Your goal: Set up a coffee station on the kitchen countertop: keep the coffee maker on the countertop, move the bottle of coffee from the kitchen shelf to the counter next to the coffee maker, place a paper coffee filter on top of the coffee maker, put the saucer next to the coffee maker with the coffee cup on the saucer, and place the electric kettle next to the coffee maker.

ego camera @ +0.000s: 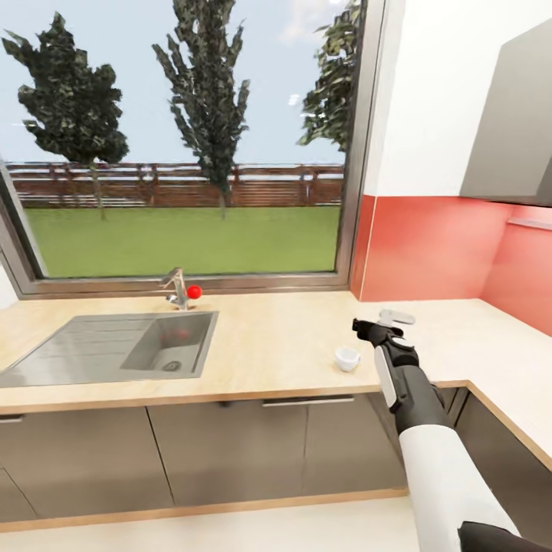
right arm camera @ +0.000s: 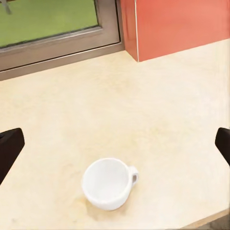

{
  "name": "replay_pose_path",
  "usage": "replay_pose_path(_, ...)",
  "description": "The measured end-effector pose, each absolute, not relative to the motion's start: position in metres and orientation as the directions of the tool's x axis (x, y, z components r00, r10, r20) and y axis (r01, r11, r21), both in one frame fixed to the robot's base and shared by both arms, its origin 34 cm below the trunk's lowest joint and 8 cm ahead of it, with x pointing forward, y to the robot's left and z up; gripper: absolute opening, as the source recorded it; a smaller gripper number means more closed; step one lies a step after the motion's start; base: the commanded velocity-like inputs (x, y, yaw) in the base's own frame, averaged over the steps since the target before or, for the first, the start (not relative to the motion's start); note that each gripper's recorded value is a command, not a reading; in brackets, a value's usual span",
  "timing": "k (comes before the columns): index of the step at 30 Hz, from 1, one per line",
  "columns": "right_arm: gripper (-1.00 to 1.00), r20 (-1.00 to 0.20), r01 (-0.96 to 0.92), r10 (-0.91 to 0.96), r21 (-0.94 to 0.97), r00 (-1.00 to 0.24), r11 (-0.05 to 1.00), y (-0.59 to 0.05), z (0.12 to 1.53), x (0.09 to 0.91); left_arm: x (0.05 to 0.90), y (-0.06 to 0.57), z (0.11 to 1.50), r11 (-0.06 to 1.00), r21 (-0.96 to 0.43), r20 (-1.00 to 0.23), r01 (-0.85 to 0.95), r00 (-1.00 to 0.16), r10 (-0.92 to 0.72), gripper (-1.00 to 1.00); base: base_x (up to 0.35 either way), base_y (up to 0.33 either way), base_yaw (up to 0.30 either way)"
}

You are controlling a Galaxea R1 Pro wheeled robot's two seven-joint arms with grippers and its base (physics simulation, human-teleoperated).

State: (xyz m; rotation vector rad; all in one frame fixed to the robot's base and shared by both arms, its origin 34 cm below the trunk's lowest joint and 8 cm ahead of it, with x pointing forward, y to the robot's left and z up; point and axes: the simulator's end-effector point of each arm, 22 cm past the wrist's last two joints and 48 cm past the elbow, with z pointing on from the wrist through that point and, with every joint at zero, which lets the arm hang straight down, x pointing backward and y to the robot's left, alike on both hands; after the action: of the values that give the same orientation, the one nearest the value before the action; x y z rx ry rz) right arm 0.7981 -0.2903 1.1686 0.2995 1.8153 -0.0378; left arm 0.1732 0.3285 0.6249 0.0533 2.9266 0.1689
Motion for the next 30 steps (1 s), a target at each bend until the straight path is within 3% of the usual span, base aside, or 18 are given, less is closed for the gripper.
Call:
replay_pose_path(8,1.0,-0.94,0.219,0.178,0.116,-0.289,0.969,-0.288,1.142,0.798,0.151,0.325,0.622,0.993,0.112,-0.135,0.026,-0.99,0.041,1.0,0.236,-0.178,0.0)
replay_pose_path(19,1.0,-0.865,0.204,0.177,0.088,-0.469,0.975,-0.272,1.054,0.784,0.15,0.327,0.622,0.993,0.115,-0.13,0.02,-0.991,0.036,1.0,0.035,-0.014,0.0)
replay_pose_path(30,1.0,-0.821,0.208,0.168,0.062,-0.545,0.976,-0.278,1.015,0.772,0.146,0.328,0.622,0.993,0.116,-0.124,0.02,-0.992,0.035,1.0,0.049,0.0,0.0)
